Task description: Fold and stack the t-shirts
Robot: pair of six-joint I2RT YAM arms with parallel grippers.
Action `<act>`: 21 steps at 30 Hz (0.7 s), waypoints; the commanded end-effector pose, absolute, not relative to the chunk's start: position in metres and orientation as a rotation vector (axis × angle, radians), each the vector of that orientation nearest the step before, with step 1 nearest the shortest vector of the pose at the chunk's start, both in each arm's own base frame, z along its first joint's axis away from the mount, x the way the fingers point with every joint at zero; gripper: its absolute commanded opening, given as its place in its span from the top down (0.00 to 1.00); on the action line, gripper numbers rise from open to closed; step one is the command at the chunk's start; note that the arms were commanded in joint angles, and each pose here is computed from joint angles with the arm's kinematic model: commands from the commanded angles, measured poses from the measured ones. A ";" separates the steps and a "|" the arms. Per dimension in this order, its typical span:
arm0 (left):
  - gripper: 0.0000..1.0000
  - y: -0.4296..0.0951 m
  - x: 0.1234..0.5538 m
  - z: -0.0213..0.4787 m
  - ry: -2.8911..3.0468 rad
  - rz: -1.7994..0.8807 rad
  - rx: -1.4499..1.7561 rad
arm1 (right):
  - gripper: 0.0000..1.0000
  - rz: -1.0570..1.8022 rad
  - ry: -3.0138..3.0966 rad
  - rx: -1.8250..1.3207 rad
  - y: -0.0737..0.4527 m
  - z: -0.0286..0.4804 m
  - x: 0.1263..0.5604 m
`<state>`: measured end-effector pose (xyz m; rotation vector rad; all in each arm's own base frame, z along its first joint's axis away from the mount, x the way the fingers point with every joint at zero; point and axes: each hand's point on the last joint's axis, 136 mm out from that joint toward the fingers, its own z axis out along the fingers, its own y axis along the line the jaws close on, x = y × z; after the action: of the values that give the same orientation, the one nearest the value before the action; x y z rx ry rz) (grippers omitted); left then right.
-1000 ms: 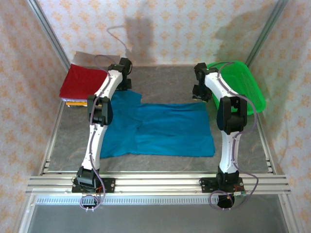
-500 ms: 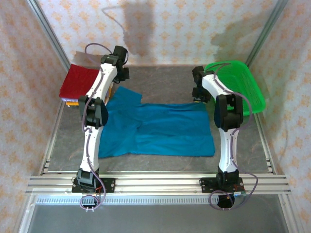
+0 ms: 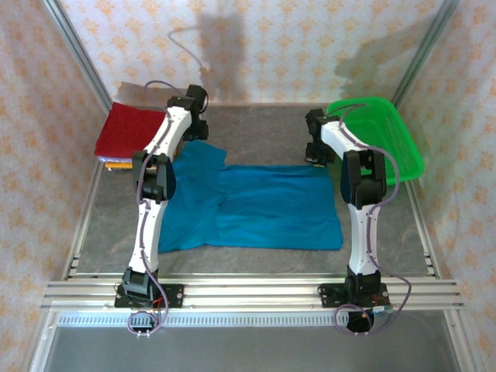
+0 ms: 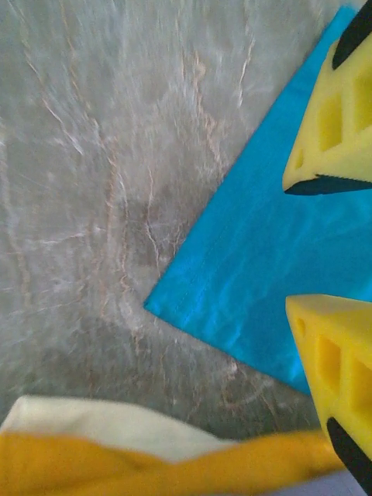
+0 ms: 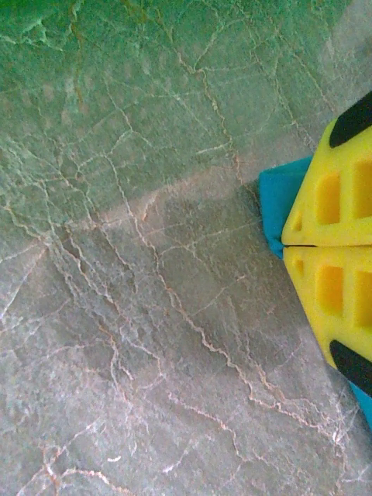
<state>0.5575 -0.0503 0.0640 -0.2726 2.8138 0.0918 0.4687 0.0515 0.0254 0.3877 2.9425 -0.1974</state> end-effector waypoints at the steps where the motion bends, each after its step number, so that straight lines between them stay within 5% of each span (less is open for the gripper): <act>1: 0.58 -0.043 0.557 0.046 2.846 0.150 -0.276 | 0.94 -0.220 2.940 0.396 0.045 0.030 0.463; 10: 0.56 -0.034 0.561 0.018 2.872 0.248 -0.250 | 0.95 -0.204 2.947 0.392 0.046 0.036 0.456; 18: 0.96 -0.040 0.543 -0.008 2.975 0.222 -0.214 | 0.95 -0.109 2.896 0.418 0.053 0.060 0.458; 21: 1.00 -0.041 0.549 0.013 2.929 0.201 -0.216 | 0.95 -0.084 2.876 0.417 0.056 0.072 0.459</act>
<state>0.5694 -0.0452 0.0254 -0.2293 2.8399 0.1771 0.4589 0.0567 0.0391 0.3921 2.9353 -0.1276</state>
